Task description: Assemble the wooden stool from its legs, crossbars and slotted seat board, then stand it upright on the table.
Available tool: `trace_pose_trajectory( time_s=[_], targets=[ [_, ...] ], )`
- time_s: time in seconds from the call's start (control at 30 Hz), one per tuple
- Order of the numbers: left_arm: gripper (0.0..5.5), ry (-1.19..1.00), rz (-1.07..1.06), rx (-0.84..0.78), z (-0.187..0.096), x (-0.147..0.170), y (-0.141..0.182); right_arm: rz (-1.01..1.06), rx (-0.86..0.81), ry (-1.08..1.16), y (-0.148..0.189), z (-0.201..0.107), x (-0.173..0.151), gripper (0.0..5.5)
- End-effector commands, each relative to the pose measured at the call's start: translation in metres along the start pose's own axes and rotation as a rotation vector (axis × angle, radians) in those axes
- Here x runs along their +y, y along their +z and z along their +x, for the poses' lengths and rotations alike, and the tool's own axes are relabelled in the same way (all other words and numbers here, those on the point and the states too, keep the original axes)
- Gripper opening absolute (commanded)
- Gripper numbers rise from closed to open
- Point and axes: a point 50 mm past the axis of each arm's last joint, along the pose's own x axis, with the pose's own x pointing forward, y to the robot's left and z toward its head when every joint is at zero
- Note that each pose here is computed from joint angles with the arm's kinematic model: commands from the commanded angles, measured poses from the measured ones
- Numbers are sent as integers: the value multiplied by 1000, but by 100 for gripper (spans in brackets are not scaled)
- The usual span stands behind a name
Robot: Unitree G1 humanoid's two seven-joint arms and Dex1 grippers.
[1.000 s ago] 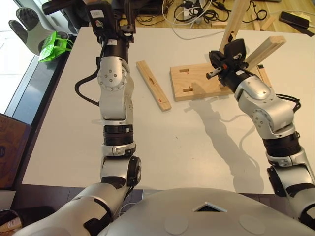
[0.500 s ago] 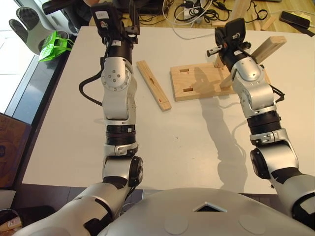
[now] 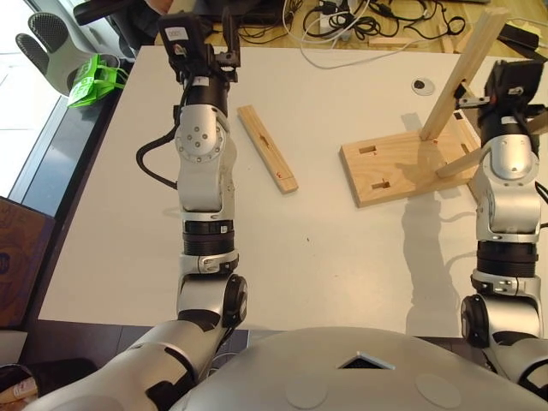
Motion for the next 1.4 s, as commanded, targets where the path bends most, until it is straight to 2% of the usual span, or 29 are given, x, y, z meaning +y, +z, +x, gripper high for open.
trace_pose_trajectory(
  time_s=[0.03,0.17,0.27,0.4,0.6,0.8,0.97,1.07,1.3,1.4],
  targets=[
    [335,-17,2,10,0,-1,0,160,109,-161,-7,22,10,23],
    [335,-38,0,12,1,-4,1,317,194,-196,-3,52,26,23],
    [335,-45,-6,15,0,-7,1,388,237,-68,6,74,37,23],
    [335,-46,-16,20,-2,-10,0,514,296,186,15,85,56,23],
    [335,-42,-14,16,-1,-9,0,607,405,703,10,63,97,23],
    [335,-38,-11,8,0,-9,1,607,497,928,-1,37,107,23],
    [335,-20,-5,9,0,-5,1,557,473,1131,9,2,107,23],
    [335,-18,-4,9,-1,-5,1,499,392,1146,23,-10,98,23],
    [335,-14,-5,-3,-1,-5,4,264,-175,904,94,-4,79,23],
    [335,-12,-3,-14,-1,-5,5,238,-372,806,120,-9,72,23]
  ],
)
